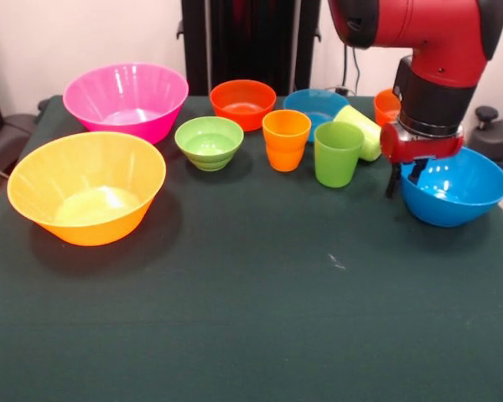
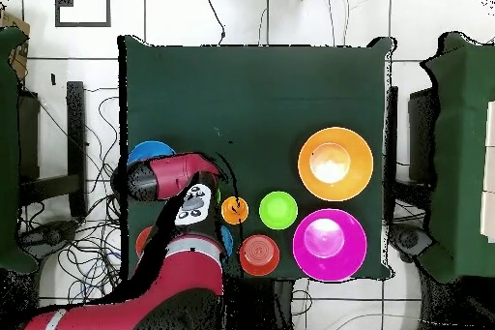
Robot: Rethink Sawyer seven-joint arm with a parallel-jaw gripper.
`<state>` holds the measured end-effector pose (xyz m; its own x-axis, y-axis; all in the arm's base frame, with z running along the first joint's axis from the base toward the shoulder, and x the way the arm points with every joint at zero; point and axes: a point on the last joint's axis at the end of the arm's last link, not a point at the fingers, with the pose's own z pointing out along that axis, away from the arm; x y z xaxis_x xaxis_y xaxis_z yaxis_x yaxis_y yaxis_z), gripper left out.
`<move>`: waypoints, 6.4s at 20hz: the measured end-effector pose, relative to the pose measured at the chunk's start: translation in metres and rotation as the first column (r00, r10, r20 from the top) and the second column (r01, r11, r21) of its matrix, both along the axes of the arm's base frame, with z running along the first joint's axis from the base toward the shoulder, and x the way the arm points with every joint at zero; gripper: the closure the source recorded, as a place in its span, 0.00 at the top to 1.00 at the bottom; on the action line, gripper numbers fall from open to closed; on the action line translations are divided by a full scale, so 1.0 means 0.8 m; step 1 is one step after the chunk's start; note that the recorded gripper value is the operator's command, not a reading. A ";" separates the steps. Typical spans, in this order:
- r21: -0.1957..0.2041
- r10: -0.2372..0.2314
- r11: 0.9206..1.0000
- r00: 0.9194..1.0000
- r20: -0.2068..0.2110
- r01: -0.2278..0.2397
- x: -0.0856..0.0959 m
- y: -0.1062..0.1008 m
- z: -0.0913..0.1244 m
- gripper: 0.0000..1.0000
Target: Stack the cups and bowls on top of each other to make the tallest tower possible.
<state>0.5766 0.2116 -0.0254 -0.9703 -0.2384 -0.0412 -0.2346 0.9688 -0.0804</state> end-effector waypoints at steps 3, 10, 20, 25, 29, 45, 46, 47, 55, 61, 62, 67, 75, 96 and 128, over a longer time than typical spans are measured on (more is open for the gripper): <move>0.002 -0.007 1.000 1.000 0.000 0.007 0.002 -0.005 0.000 0.00; 0.005 -0.047 0.999 0.999 0.002 0.047 0.020 -0.035 0.012 0.00; -0.001 -0.117 0.993 0.993 0.014 0.117 0.064 -0.145 0.025 0.00; 0.000 -0.132 0.991 0.990 0.043 0.132 0.083 -0.207 0.023 0.00; -0.008 -0.118 0.993 0.991 0.061 0.119 0.089 -0.244 0.020 0.00; -0.128 0.068 0.990 0.992 0.110 -0.054 0.091 -0.214 0.028 0.00; -0.141 0.085 0.988 0.990 0.117 -0.068 0.091 -0.209 0.030 0.00; -0.145 0.088 0.987 0.989 0.118 -0.071 0.091 -0.208 0.030 0.00; -0.172 0.108 0.981 0.986 0.124 -0.086 0.085 -0.208 0.028 0.00; -0.182 0.122 0.979 0.984 0.133 -0.096 0.085 -0.205 0.030 0.00; -0.184 0.125 0.978 0.983 0.134 -0.099 0.085 -0.204 0.030 0.00; -0.200 0.137 0.974 0.981 0.136 -0.109 0.082 -0.203 0.030 1.00; -0.223 0.146 0.967 0.986 0.082 -0.125 0.057 -0.221 -0.003 1.00; -0.119 0.015 0.993 0.999 0.038 -0.010 0.040 -0.256 0.075 1.00; 0.024 0.037 0.999 0.999 -0.013 -0.037 0.047 -0.300 0.097 1.00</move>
<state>0.6138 -0.0288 0.0520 -0.9613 -0.2734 -0.0344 -0.2714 0.9610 -0.0540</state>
